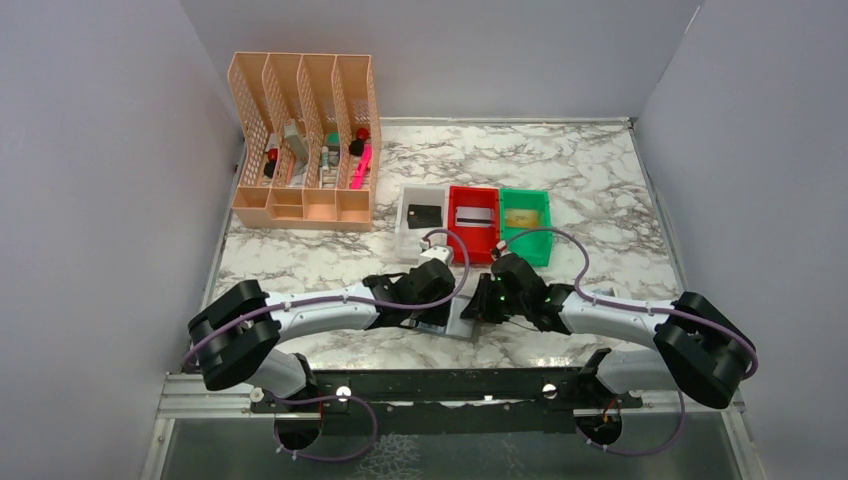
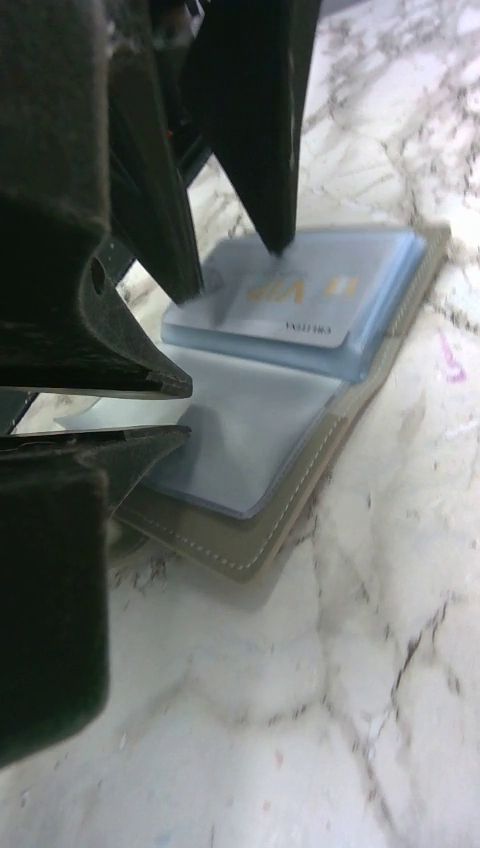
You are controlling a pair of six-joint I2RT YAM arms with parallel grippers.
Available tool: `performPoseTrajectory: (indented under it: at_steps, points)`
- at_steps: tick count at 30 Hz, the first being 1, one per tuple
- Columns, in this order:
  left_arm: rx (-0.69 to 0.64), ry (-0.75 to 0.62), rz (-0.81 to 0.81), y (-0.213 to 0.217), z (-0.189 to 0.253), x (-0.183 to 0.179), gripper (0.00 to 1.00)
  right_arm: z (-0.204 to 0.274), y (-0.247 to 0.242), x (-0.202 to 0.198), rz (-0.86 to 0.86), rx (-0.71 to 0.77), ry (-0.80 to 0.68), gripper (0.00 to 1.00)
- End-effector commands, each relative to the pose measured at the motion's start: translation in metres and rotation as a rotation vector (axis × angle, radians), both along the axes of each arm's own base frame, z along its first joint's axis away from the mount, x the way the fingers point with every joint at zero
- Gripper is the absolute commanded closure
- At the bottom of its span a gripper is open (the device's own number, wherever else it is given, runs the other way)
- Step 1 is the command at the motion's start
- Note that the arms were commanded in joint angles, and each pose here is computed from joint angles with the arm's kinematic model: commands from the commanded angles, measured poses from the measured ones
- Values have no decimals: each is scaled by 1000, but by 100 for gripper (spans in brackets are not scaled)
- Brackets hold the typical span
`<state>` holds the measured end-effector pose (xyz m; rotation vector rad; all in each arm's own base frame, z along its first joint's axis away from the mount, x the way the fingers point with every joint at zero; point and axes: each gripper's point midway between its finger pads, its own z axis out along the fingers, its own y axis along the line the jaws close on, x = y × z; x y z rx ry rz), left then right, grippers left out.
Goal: Take the credit cards out of the card holder
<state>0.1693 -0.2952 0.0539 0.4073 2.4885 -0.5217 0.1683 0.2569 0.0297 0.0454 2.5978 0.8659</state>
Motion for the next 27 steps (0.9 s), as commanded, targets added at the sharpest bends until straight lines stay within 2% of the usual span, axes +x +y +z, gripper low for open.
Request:
performPoseTrajectory:
  at_steps: [1, 13, 27]
  points:
    - [59, 13, 10, 7, -13, 0, 49, 16, 21, -3, 62, 115, -12, 78]
    - [62, 70, 36, 19, -28, -13, 56, 17, 47, -4, 93, 241, 39, 73]
    - [85, -31, 62, 23, -3, 7, 54, -13, 39, -9, 37, 193, 113, 75]
